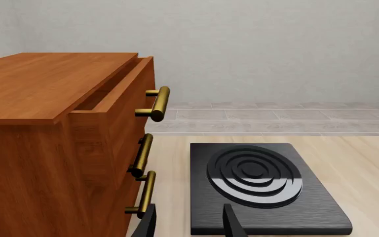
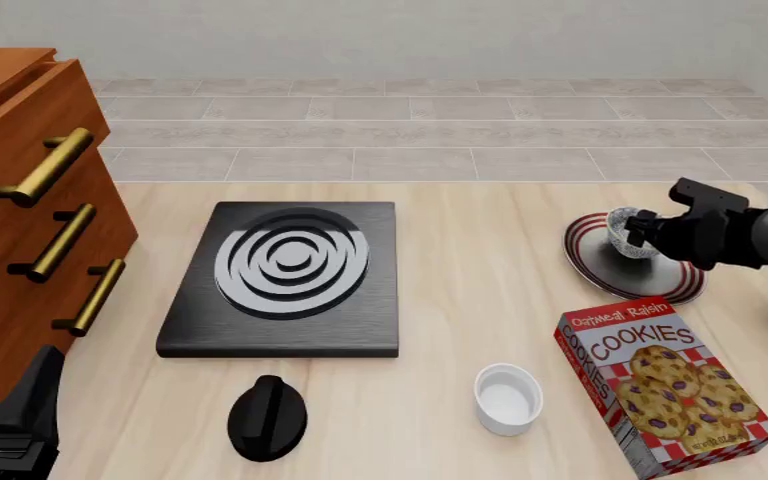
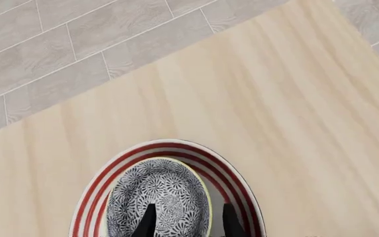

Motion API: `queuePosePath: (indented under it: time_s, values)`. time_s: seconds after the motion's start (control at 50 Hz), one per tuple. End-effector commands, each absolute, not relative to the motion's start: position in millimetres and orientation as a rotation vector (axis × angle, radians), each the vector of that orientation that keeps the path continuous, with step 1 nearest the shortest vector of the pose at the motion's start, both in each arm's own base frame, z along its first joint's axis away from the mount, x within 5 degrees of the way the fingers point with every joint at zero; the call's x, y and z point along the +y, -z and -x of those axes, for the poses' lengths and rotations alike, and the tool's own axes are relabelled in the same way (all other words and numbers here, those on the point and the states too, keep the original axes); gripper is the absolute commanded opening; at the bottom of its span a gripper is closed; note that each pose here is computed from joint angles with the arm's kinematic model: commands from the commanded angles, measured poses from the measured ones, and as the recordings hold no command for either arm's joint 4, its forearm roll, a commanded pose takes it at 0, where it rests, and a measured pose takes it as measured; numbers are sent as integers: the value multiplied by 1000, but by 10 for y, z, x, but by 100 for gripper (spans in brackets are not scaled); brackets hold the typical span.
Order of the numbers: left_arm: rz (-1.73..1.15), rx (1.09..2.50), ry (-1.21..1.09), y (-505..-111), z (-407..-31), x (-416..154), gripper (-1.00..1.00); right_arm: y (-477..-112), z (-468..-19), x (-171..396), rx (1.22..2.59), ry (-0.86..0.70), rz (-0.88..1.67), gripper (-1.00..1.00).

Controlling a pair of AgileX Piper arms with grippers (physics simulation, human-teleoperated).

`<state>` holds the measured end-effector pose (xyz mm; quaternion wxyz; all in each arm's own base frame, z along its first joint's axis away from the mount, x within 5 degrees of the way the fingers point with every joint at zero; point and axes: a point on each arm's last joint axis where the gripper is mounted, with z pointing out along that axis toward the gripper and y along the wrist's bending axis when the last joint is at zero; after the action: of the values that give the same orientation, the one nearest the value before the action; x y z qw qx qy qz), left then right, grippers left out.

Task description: Pick the akita bowl next to the ramekin and place it on the plate.

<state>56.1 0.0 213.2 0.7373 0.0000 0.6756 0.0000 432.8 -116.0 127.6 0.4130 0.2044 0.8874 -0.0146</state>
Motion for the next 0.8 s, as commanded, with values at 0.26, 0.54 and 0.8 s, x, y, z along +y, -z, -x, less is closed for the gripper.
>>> queuePosePath:
  time_s: [0.26, 0.54, 0.8]
  values:
    - [0, 1484, 0, -2132, -561, 0, 100, -1466, -4208, -1136, 2222, 45, -498, 100]
    - [0, 1484, 0, -2132, -561, 0, 100, -1577, -4124, -1119, 2213, 48, -494, 100]
    - [0, 1484, 0, -2132, -561, 0, 100, -1691, -4031, -1086, 2204, 49, -487, 100]
